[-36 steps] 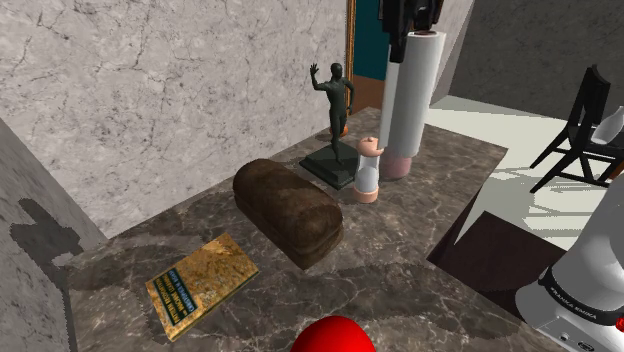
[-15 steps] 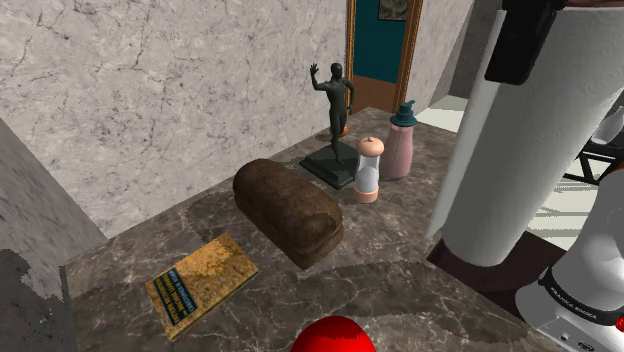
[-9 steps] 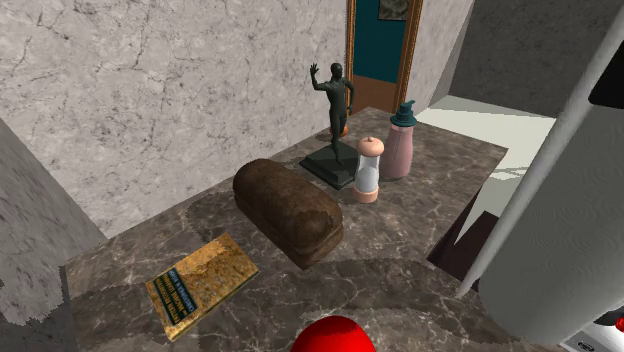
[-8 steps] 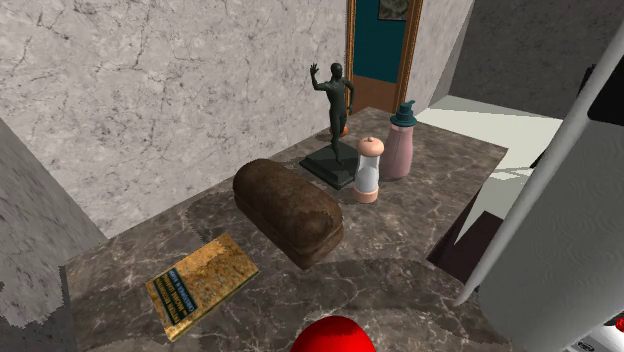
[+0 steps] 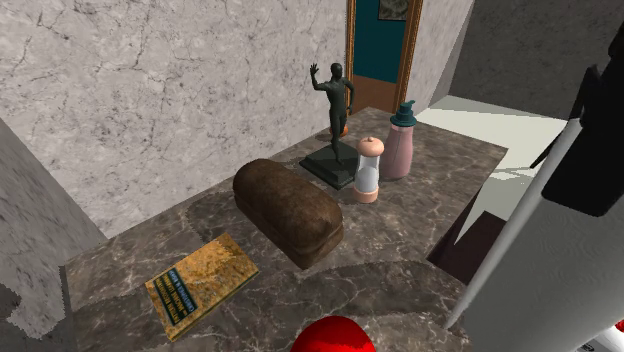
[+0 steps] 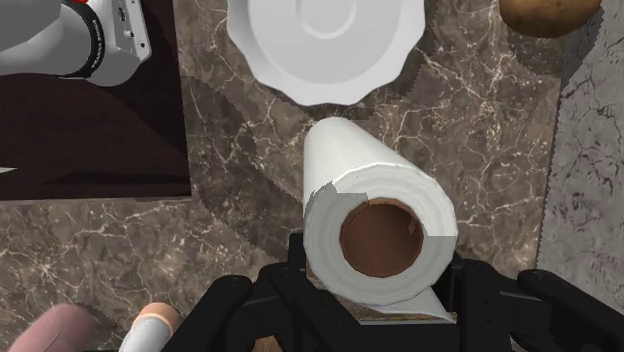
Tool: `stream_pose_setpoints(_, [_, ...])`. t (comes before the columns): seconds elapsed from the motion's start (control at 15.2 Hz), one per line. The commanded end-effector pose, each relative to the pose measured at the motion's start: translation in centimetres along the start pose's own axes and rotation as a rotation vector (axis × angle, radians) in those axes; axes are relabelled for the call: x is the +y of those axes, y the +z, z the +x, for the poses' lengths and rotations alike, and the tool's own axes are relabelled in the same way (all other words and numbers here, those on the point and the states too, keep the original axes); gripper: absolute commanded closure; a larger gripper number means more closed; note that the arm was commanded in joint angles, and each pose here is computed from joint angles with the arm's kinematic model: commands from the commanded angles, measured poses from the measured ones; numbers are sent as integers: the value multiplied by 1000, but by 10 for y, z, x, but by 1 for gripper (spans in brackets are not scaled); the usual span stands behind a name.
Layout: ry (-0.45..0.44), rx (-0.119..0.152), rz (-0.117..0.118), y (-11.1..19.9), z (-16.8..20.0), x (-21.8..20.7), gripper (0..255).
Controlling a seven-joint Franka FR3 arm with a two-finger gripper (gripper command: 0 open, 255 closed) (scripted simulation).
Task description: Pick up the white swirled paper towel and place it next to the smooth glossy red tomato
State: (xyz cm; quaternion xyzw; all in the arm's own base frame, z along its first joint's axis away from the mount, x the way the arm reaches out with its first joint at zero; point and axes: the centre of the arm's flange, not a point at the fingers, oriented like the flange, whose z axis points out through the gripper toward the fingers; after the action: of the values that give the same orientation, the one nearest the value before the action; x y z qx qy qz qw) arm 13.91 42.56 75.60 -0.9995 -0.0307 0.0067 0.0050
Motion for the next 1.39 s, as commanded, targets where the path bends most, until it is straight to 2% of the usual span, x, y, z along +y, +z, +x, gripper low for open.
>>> stream_pose_setpoints(0.0, [0,0,1,11,0,1,255])
stream_pose_setpoints(1.32, [0,0,1,117,2,2,255])
